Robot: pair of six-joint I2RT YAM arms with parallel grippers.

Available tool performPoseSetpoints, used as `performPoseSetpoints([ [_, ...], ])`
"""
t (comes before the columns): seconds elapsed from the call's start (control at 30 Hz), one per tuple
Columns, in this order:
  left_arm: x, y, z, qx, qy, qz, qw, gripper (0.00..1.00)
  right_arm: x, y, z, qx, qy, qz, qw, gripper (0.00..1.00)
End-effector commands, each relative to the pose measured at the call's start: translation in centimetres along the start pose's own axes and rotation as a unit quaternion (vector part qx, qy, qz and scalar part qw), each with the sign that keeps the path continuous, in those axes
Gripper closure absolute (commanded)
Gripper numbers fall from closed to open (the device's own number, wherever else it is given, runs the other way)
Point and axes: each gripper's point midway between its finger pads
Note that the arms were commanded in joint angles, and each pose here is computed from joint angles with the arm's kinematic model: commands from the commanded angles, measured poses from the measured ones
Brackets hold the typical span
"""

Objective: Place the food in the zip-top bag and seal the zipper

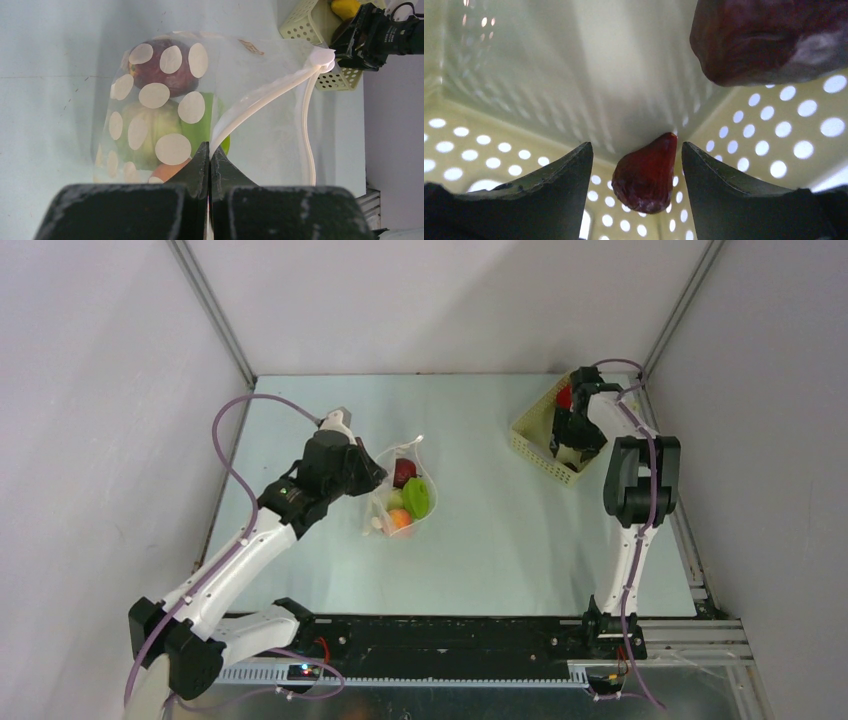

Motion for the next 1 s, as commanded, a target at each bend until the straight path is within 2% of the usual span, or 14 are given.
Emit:
performPoseSetpoints([
  [0.0,0.0,-0.5,-0.2,-0.008,-0.005,0.014,1.000,1.00,-1.6,-1.1,-0.5,-0.031,-0.011,0.010,0.999,0.30],
  [0.27,0.2,-0.4,-0.2,-0.010,-0.006,0.012,1.000,1.00,-4.0,-0.6,0.0,-0.049,-0.001,-0.008,0.999,0.31],
  [0.43,0.1,-0.5,-0.3,-0.011,-0.006,0.013,1.000,1.00,-3.7,0.4,0.3,-0.039,0.003,-0.039,0.998,0.32],
  [0.57,0.0,-0.5,-0.2,-0.012,-0.005,0.012,1.000,1.00,-2.1,1.4,0.4,0.007,0.006,-0.080,0.997,0.34],
  [0.73,-0.2,-0.5,-0.1,-0.015,-0.001,0.014,1.000,1.00,0.1,1.2,1.8,0.077,0.040,-0.107,0.990,0.34],
  [0.97,-0.4,-0.4,-0.3,-0.022,-0.005,0.008,1.000,1.00,1.1,-1.0,2.4,0.117,0.068,-0.065,0.989,0.33],
])
Point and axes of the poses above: each gripper's point midway between its finger pads, its own x axis back along the fingers, its own y axis along the line the jaws close on, z = x × y, and after that the axes turned 10 degrees about x, right-handed
